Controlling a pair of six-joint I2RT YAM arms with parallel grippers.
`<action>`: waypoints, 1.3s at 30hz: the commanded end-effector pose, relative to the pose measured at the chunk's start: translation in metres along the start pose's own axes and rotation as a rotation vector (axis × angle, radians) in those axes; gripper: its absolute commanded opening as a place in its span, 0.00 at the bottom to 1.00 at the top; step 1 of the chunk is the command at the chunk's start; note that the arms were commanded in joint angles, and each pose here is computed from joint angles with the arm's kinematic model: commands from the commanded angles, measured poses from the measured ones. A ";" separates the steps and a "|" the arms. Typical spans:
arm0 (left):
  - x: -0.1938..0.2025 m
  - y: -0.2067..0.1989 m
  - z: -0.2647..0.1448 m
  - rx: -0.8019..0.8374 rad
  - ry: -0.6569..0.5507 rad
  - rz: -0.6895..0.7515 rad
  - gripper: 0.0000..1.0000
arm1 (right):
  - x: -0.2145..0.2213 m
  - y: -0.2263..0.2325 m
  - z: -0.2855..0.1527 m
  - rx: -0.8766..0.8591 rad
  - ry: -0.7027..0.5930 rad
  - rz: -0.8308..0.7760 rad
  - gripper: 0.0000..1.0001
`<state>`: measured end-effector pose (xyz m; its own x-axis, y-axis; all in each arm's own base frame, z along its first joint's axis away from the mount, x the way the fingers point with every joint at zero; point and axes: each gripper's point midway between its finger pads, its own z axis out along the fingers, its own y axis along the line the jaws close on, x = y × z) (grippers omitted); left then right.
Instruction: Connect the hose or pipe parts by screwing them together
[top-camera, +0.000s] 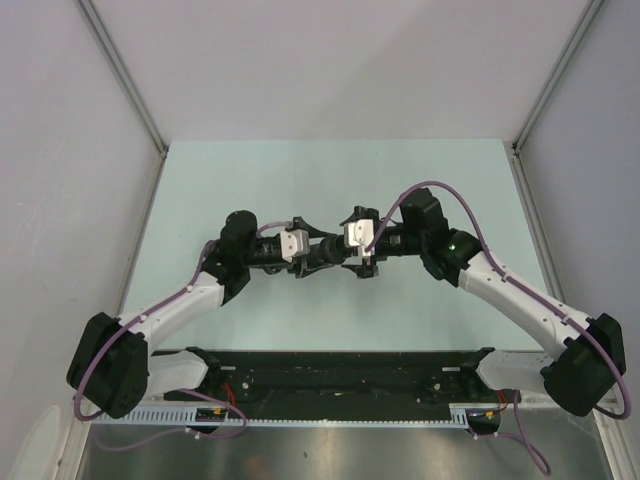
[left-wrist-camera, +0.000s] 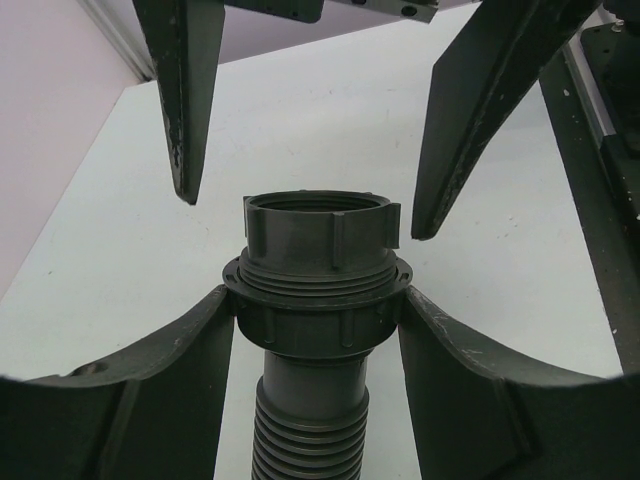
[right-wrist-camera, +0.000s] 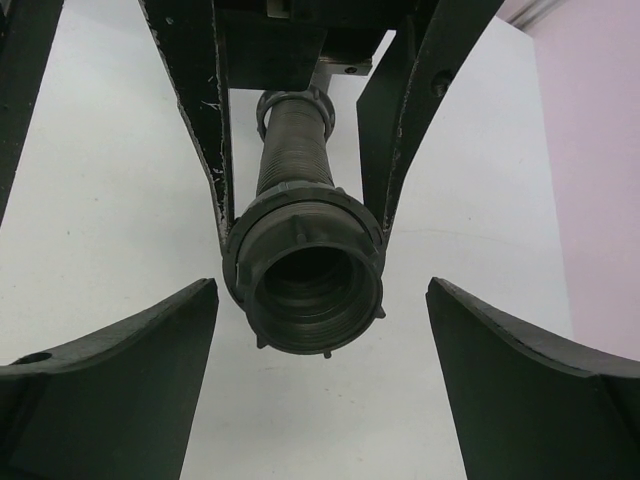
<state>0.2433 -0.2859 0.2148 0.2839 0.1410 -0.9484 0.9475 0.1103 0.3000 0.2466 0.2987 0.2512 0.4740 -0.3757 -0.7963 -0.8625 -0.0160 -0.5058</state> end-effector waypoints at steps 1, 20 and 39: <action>-0.025 0.006 0.002 0.025 -0.062 0.048 0.00 | -0.004 -0.005 0.008 -0.006 -0.034 -0.033 0.88; -0.017 0.039 -0.002 -0.197 0.025 0.133 0.00 | -0.032 -0.035 0.053 0.278 -0.193 1.032 0.21; 0.000 0.052 -0.008 -0.287 0.100 0.170 0.00 | -0.038 -0.062 0.013 0.424 -0.331 1.299 1.00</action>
<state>0.2975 -0.2605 0.1939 0.3120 0.3807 -0.8705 0.8099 0.3724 0.4532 0.2987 0.3383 0.2407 -0.7151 0.3858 -0.5830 -0.3461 0.5292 0.7747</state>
